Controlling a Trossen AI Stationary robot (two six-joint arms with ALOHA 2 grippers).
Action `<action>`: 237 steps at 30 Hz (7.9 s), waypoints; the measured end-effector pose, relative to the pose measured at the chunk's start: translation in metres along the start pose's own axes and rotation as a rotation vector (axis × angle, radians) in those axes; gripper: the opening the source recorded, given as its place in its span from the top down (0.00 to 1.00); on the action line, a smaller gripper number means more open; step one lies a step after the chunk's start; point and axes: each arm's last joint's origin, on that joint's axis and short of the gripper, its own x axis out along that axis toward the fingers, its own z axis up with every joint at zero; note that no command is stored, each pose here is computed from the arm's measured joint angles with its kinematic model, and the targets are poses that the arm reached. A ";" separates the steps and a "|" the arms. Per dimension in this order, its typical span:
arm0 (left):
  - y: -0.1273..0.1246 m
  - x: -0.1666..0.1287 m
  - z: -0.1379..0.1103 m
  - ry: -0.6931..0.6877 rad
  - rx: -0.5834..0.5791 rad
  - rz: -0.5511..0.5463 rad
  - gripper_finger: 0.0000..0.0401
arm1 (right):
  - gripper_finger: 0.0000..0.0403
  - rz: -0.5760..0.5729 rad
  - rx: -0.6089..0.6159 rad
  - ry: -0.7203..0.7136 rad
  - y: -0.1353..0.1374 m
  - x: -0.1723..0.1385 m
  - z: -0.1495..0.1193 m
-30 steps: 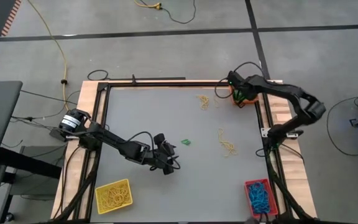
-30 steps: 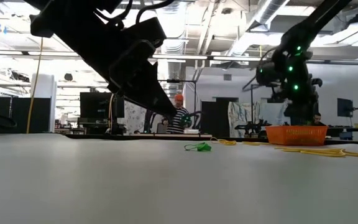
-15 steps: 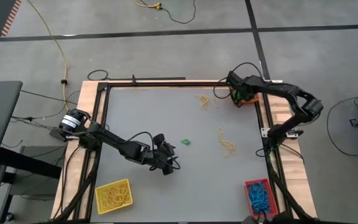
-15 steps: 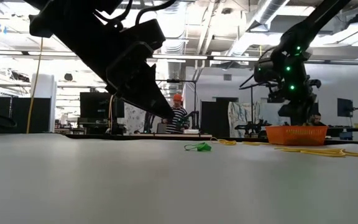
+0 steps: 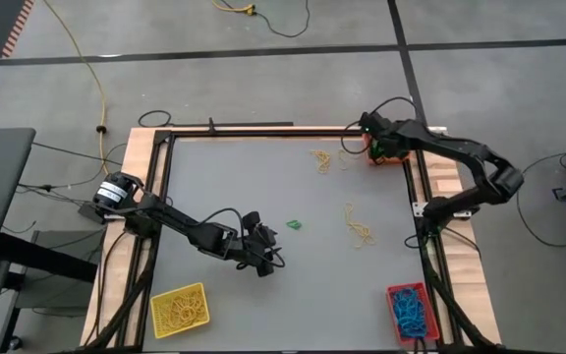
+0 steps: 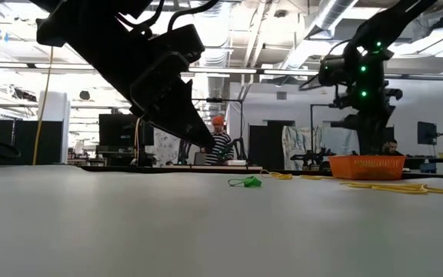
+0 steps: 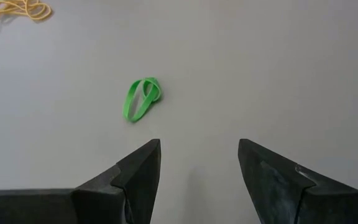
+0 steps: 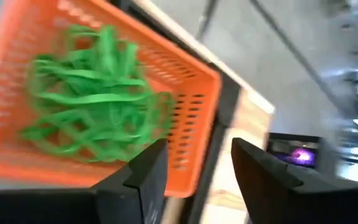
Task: Sort rubber bands into baskets
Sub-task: Put the green rubber band into the orange bin, then put the yellow rubber band into the yellow bin
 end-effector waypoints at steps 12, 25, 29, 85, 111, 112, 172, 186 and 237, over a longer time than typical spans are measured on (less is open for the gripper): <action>-0.001 0.000 -0.001 0.016 0.006 -0.027 0.49 | 0.50 0.426 -0.185 -0.101 0.048 -0.045 -0.012; -0.001 0.000 -0.001 0.018 0.003 -0.031 0.49 | 0.50 0.929 -0.457 -0.562 0.150 -0.127 -0.072; -0.001 0.000 -0.001 0.018 0.005 -0.031 0.49 | 0.50 1.028 -0.494 -0.625 0.173 -0.137 -0.088; -0.001 0.000 -0.002 0.029 0.008 -0.024 0.49 | 0.94 0.747 -0.395 -0.736 0.149 -0.153 -0.067; -0.001 0.000 -0.001 0.013 -0.012 -0.027 0.49 | 0.94 0.200 0.023 -0.230 0.026 -0.032 -0.006; -0.001 0.000 -0.001 0.013 -0.015 -0.027 0.49 | 0.94 0.197 0.033 -0.216 0.024 -0.027 -0.004; -0.005 -0.002 -0.002 0.015 0.018 -0.038 0.49 | 0.43 0.720 -0.319 -0.122 0.115 -0.071 -0.085; -0.003 0.000 0.007 -0.058 0.067 -0.052 0.49 | 0.44 0.829 -0.266 -0.222 0.154 -0.065 -0.140; 0.001 0.000 0.044 -0.361 0.264 -0.142 0.49 | 0.95 1.460 -0.337 -0.831 0.180 -0.156 -0.161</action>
